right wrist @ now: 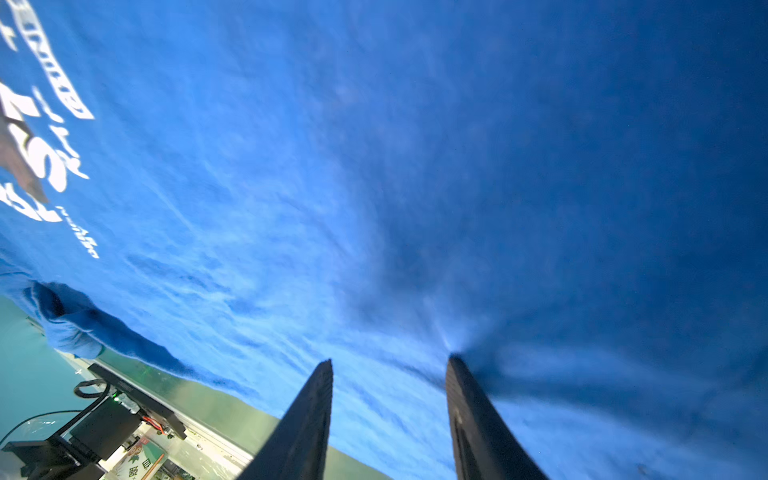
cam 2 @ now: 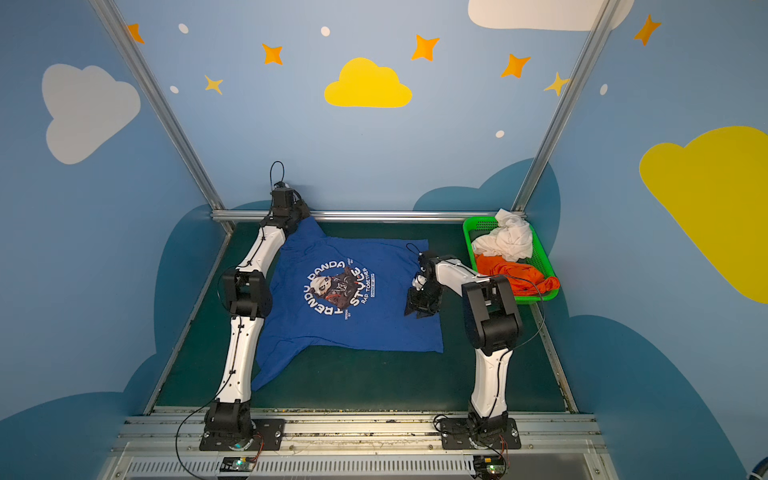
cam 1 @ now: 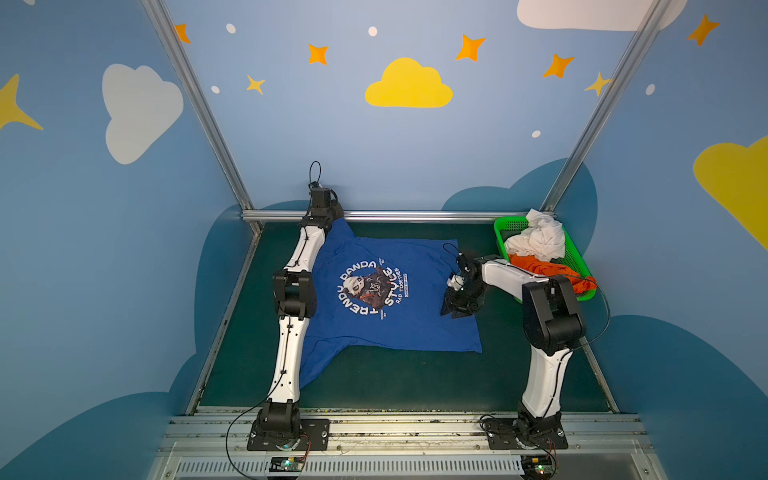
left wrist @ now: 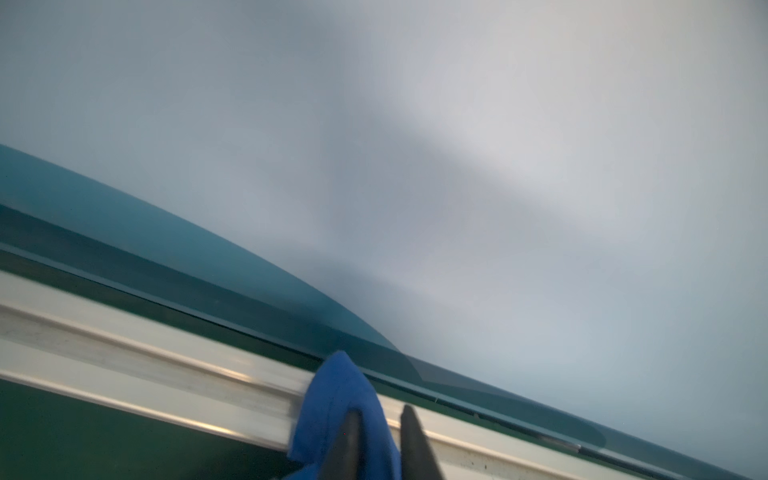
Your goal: Fold and stack the t-shirts
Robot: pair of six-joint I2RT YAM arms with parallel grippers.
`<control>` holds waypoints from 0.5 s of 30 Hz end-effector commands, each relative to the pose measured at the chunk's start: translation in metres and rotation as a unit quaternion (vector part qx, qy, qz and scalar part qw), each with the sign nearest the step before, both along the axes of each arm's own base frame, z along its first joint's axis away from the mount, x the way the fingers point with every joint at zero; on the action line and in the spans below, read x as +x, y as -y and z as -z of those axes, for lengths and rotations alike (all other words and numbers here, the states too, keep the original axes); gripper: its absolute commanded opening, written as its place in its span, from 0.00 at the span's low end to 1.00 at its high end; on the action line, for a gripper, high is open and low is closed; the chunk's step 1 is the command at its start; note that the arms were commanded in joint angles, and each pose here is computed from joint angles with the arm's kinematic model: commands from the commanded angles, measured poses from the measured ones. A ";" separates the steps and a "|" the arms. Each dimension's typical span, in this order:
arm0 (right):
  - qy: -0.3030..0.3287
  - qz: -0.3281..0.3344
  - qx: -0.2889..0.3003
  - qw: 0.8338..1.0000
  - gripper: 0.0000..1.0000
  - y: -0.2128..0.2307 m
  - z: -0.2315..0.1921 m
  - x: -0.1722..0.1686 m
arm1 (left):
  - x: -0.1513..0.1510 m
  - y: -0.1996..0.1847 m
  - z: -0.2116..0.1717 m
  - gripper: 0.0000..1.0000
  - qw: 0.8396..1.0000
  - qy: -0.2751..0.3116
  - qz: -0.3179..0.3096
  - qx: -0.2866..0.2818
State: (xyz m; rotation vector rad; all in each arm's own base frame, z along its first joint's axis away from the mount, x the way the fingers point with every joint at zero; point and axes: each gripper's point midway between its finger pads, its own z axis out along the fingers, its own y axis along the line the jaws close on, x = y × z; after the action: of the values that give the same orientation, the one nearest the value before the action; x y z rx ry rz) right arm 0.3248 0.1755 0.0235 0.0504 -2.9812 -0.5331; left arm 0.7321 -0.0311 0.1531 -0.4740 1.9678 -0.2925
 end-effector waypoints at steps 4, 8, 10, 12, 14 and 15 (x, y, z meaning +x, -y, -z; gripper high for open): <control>-0.046 0.005 -0.057 0.997 0.47 0.022 0.012 -0.026 | 0.004 -0.004 -0.008 0.40 1.000 0.020 -0.016 -0.005; -0.035 0.006 -0.051 0.998 0.47 0.020 0.003 -0.023 | -0.003 -0.007 -0.035 0.54 0.999 0.032 -0.019 0.003; -0.028 0.007 -0.048 0.998 0.47 0.019 -0.001 -0.021 | -0.008 -0.007 -0.049 0.63 0.999 0.038 -0.015 0.009; -0.023 0.006 -0.045 0.999 0.47 0.018 -0.005 -0.020 | -0.016 -0.006 -0.066 0.68 0.999 0.045 -0.009 0.016; -0.016 0.005 -0.042 0.999 0.47 0.018 -0.009 -0.019 | -0.024 -0.008 -0.076 0.72 0.999 0.042 -0.011 0.021; -0.014 0.005 -0.042 0.999 0.47 0.018 -0.010 -0.019 | -0.029 -0.009 -0.080 0.75 0.999 0.038 -0.014 0.025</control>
State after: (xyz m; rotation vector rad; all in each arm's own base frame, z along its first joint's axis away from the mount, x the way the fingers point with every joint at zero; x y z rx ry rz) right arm 0.3142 0.1641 0.0249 0.0279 -2.9716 -0.4476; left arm 0.7122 -0.0254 0.1530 -0.4888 2.0096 -0.2483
